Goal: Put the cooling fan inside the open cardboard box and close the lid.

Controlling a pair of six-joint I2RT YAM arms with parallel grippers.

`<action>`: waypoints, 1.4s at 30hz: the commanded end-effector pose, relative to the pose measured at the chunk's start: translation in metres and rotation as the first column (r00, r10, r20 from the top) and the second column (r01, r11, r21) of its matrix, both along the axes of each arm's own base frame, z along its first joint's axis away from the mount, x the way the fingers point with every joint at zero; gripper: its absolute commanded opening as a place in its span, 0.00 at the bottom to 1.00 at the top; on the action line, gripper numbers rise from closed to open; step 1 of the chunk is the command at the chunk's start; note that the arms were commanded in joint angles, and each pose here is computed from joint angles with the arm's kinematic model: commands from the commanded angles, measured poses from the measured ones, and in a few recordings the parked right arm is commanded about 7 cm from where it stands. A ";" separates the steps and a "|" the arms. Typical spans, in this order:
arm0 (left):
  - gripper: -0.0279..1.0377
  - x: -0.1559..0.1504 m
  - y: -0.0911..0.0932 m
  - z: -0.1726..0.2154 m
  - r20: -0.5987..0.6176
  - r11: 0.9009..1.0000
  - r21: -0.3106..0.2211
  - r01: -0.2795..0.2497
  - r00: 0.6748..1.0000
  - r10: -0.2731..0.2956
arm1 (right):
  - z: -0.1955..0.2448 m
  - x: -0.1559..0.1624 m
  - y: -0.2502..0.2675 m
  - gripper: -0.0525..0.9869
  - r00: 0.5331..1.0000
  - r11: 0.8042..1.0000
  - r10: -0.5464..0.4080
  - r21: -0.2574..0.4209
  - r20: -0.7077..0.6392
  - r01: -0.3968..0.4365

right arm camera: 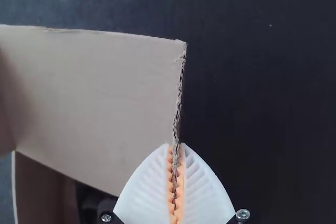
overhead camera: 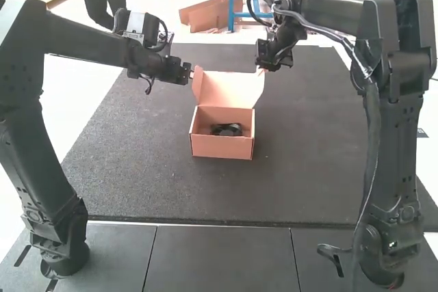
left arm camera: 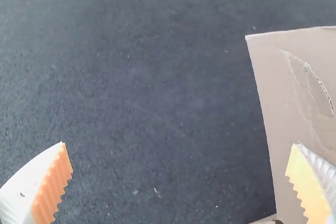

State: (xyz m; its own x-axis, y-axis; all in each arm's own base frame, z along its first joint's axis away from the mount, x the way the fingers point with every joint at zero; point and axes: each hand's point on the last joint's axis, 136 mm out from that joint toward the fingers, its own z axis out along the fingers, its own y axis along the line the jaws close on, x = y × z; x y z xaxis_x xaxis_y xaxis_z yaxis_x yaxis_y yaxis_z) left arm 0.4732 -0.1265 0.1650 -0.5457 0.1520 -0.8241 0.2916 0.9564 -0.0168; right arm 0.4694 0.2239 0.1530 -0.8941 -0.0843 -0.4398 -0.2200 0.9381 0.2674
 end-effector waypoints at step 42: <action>0.94 -0.025 -0.018 0.014 -0.053 0.997 0.018 0.068 0.996 -0.067 | -0.010 -0.099 0.031 0.04 0.948 0.986 0.139 -0.051 -0.287 -0.160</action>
State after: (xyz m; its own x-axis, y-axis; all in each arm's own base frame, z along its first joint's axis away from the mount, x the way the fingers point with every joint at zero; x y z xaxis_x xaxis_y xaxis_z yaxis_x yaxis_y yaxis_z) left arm 0.4447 -0.1389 0.1429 -0.6406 0.2077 -0.7392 0.3318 0.9431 -0.0226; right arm 0.3849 0.2522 0.1455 -0.9549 -0.2261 -0.1926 -0.2727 0.9244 0.2666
